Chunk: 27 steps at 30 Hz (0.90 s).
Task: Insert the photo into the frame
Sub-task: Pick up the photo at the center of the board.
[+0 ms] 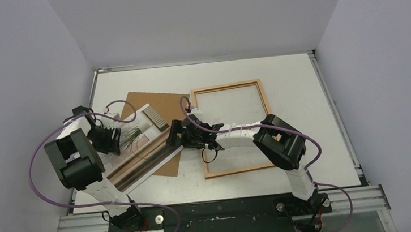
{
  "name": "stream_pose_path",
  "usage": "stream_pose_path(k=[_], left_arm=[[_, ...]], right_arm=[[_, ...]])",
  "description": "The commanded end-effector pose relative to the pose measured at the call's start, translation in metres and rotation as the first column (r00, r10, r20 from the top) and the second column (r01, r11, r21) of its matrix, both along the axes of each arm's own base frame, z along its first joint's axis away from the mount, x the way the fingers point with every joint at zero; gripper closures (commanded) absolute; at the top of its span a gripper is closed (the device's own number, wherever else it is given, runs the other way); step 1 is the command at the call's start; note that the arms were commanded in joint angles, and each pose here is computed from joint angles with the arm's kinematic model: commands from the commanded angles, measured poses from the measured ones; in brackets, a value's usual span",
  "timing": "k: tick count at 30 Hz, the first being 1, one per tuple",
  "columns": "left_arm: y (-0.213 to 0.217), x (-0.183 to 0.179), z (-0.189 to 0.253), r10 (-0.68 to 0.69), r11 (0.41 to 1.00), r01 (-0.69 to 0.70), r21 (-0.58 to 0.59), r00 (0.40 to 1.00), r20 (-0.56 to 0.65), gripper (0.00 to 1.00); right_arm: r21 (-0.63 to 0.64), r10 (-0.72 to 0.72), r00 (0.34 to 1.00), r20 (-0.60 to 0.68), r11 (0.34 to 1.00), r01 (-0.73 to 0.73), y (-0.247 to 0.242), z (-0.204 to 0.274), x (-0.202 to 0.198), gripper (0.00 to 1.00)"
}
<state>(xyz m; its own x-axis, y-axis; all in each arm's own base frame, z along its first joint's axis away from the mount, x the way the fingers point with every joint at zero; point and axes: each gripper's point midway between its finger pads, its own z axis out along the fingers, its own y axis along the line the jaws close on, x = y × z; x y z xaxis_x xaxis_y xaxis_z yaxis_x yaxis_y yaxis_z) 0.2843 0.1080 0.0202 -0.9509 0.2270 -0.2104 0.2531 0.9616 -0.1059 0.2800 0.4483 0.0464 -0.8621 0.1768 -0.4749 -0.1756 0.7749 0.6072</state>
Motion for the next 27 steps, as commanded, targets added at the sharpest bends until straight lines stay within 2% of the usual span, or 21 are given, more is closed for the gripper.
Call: stream_pose_path(k=[1,5,8,11,15,17,19,22,25,27], left_arm=[[-0.004,0.009,0.016,-0.016,1.000,0.016,-0.006,0.998,0.065,0.44],[-0.003,0.009,0.016,-0.016,1.000,0.017,-0.003,0.998,0.064,0.44],[-0.004,0.008,0.017,-0.016,1.000,0.016,-0.004,0.998,0.064,0.44],[-0.004,0.009,0.018,-0.016,1.000,0.016,-0.007,0.998,0.065,0.45],[-0.005,0.009,0.021,-0.014,1.000,0.015,-0.009,0.998,0.066,0.44],[-0.005,0.008,0.023,-0.015,1.000,0.016,-0.010,0.998,0.065,0.44],[-0.006,0.008,0.026,-0.015,1.000,0.016,-0.012,0.998,0.067,0.44],[-0.009,0.007,0.034,-0.009,0.999,0.011,-0.033,0.998,0.062,0.43],[-0.016,0.011,0.053,0.002,0.997,0.003,-0.081,0.998,0.059,0.39],[-0.022,0.015,0.069,0.012,0.993,-0.004,-0.122,0.998,0.069,0.36]], right_arm=[[0.111,-0.003,1.000,0.025,0.994,0.000,0.012,0.021,0.005,0.08],[0.149,0.001,0.999,0.034,0.989,-0.006,0.016,0.031,0.006,0.13],[0.165,0.007,0.999,0.035,0.986,-0.013,0.019,0.035,0.006,0.23],[0.166,0.007,0.999,0.037,0.986,-0.013,0.020,0.037,0.007,0.36],[0.156,0.003,0.999,0.037,0.988,-0.009,0.019,0.035,0.011,0.57],[0.150,0.003,0.999,0.039,0.989,-0.009,0.019,0.034,0.013,0.71],[0.142,0.001,0.999,0.044,0.990,-0.007,0.019,0.034,0.016,0.80],[0.128,0.001,0.998,0.061,0.992,-0.009,0.018,0.038,0.020,0.85],[0.114,0.004,0.994,0.110,0.993,-0.017,0.016,0.055,0.028,0.94],[0.095,0.012,0.985,0.173,0.995,-0.029,0.014,0.076,0.036,0.95]])
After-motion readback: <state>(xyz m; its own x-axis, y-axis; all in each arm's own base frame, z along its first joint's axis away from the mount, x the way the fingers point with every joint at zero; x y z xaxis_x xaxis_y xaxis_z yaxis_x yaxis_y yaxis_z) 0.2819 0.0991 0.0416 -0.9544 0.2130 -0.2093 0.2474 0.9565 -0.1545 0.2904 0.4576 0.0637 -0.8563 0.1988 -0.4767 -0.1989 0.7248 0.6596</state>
